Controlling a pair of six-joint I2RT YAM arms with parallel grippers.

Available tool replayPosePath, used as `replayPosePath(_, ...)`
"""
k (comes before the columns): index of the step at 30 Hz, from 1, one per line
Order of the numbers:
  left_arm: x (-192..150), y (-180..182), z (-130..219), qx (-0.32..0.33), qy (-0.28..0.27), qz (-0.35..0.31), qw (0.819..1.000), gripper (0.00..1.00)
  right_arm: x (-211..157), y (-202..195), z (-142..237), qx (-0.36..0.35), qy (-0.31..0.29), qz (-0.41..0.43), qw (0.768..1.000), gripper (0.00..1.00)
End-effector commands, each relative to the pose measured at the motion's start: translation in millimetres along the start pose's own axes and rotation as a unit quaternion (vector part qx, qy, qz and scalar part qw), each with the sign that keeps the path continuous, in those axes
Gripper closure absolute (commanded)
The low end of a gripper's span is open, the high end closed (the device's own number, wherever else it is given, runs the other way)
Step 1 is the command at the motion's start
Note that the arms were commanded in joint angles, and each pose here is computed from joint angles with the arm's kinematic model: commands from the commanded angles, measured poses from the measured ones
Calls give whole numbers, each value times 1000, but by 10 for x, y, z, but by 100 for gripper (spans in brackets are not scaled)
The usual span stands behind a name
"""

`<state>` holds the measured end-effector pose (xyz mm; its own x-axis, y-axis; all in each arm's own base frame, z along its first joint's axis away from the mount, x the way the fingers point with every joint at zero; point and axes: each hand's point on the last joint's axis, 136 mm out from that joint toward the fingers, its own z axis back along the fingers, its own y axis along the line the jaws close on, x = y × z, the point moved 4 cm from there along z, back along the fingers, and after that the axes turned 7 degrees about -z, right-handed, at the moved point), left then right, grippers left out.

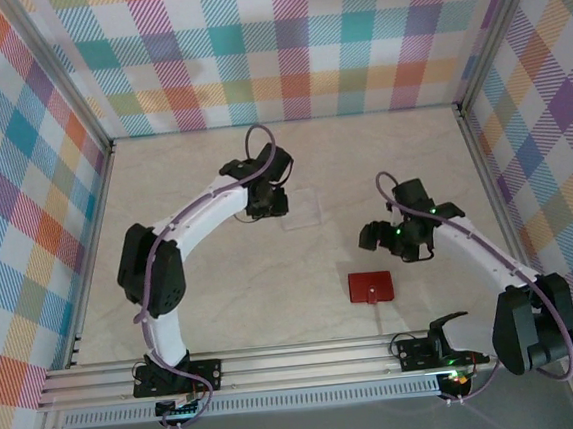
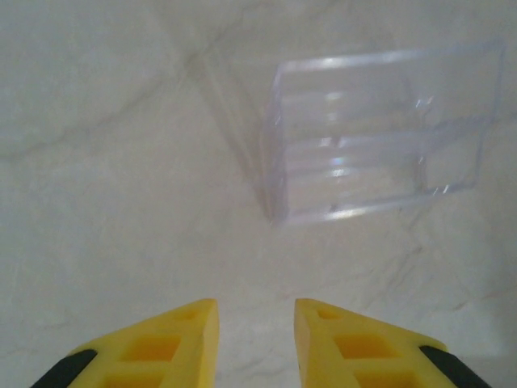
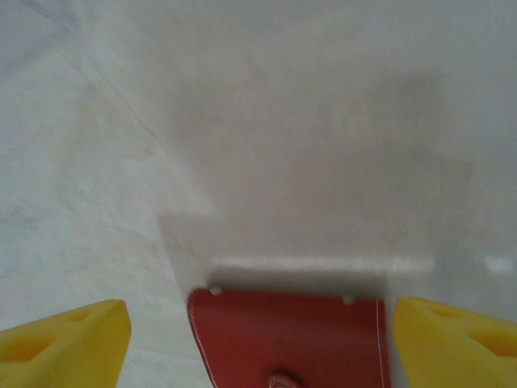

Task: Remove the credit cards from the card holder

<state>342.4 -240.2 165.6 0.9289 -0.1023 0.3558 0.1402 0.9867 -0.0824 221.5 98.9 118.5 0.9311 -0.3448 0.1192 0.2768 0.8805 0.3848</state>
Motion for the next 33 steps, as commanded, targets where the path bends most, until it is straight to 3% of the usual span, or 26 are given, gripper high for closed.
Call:
replayPosePath(1,-163,2,68,-30,0,0,1000,68,-325,-226,-59,-51,26,-83,995,12)
replayPosePath(6,-414,111,79,-41,1,11,999,68,-574,-245,-237,-26,39,-108,993,12)
replayPosePath(15,-624,324,138,-26,-2,14,1000,67,-530,92,-412,-4,46,-50,998,14)
replayPosePath(25,-810,647,186,-20,0,43,999,65,-400,915,-695,-12,61,105,993,13)
replayPosePath(33,-955,802,163,-26,20,51,998,64,-554,1400,-984,-49,90,269,958,14)
